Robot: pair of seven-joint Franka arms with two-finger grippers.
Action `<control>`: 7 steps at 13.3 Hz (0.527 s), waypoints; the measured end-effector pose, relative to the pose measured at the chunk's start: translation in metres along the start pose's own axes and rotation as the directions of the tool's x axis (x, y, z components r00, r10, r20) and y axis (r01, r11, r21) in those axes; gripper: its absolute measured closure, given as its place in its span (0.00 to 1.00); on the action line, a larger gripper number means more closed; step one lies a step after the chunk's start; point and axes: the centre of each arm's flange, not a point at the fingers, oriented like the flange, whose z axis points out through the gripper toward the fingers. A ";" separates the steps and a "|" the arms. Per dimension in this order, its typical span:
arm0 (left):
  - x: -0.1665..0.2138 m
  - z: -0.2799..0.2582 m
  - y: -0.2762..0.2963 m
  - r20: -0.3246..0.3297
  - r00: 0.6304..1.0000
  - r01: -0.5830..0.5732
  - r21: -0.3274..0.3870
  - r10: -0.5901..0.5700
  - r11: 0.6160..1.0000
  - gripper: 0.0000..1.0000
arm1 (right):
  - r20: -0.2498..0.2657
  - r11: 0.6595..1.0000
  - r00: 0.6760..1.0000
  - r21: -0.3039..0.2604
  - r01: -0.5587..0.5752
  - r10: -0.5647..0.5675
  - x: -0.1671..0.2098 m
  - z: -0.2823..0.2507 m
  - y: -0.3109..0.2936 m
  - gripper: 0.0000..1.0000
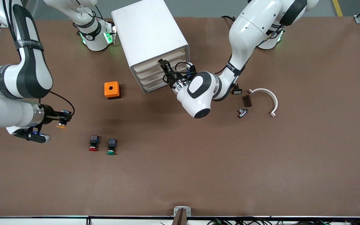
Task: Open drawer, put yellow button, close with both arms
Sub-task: 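Pull the top drawer open with the left gripper while the right gripper lifts the button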
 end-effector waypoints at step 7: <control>0.011 -0.066 0.014 0.092 0.995 -0.028 0.004 0.028 1.000 0.86 | 0.067 0.940 0.943 0.083 -0.332 0.327 -0.083 -0.053 -0.074 0.59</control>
